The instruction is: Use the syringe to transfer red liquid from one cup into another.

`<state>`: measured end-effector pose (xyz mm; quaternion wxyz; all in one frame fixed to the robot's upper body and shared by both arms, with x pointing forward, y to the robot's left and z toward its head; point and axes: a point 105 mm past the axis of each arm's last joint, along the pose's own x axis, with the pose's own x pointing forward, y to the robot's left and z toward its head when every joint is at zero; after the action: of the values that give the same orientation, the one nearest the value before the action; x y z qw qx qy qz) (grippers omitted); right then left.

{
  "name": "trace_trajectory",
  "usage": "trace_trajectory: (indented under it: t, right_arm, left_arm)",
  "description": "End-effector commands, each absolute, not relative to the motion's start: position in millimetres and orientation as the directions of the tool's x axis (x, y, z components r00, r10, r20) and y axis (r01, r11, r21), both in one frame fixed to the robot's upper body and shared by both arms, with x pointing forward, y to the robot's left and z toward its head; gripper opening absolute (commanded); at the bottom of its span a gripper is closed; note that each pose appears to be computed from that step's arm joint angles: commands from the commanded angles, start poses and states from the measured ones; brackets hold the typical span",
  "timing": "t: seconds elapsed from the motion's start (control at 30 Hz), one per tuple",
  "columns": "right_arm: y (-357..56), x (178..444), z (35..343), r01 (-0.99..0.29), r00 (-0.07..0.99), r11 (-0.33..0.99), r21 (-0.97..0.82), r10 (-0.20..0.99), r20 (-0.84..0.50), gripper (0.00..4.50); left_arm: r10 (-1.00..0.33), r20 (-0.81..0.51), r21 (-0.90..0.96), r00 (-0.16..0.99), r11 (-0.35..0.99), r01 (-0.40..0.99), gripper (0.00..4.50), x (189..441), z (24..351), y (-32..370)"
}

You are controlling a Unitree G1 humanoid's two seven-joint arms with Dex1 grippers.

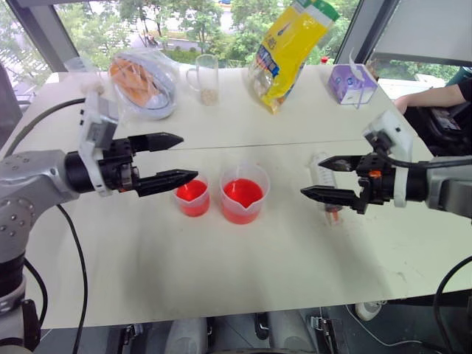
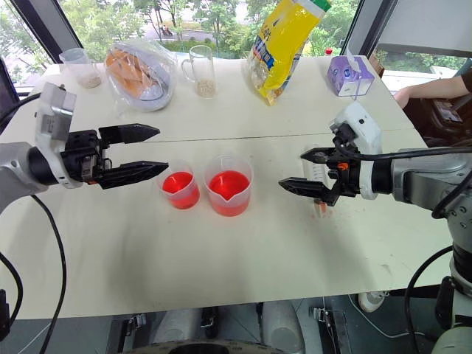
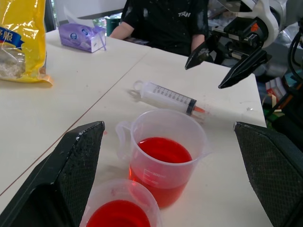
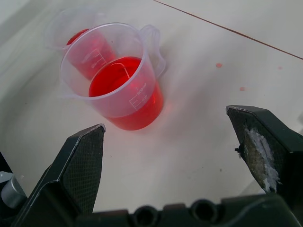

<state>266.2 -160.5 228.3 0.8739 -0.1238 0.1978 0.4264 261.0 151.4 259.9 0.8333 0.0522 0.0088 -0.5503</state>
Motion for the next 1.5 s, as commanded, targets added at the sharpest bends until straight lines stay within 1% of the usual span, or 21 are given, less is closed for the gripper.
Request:
trace_trajectory:
  t: [0.03,0.4,0.7,0.8,0.97,1.17,1.3,1.5]
  right_arm:
    - [-162,266,238,-0.79,0.579,0.607,-0.088,0.691,-0.431,4.48]
    - [-165,269,236,-0.782,0.587,0.618,-0.086,0.682,-0.436,4.48]
    - [-179,282,233,-0.721,0.642,0.688,-0.085,0.617,-0.456,4.48]
    - [-189,292,228,-0.676,0.667,0.733,-0.075,0.566,-0.484,4.48]
    - [-208,321,220,-0.555,0.71,0.831,-0.041,0.448,-0.543,4.48]
    - [-229,356,193,-0.406,0.706,0.913,-0.035,0.289,-0.647,4.48]
    - [-229,371,174,-0.367,0.659,0.93,0.019,0.274,-0.701,4.48]
    - [-225,387,153,-0.343,0.613,0.938,0.039,0.255,-0.748,4.48]
  left_arm:
    - [-0.916,-0.05,0.124,0.397,0.389,0.913,4.5,259,270,151]
    - [-0.917,-0.04,0.135,0.397,0.389,0.911,4.5,261,274,151]
    - [-0.925,-0.032,0.145,0.38,0.372,0.917,4.5,263,271,144]
    - [-0.93,-0.04,0.142,0.366,0.357,0.923,4.5,261,265,141]
    - [-0.938,-0.067,0.153,0.341,0.328,0.932,4.5,262,260,138]
    - [-0.946,-0.057,0.155,0.319,0.307,0.939,4.5,267,254,129]
    - [-0.95,-0.037,0.159,0.31,0.301,0.94,4.5,268,253,125]
    - [-0.946,-0.012,0.16,0.323,0.317,0.935,4.5,267,251,122]
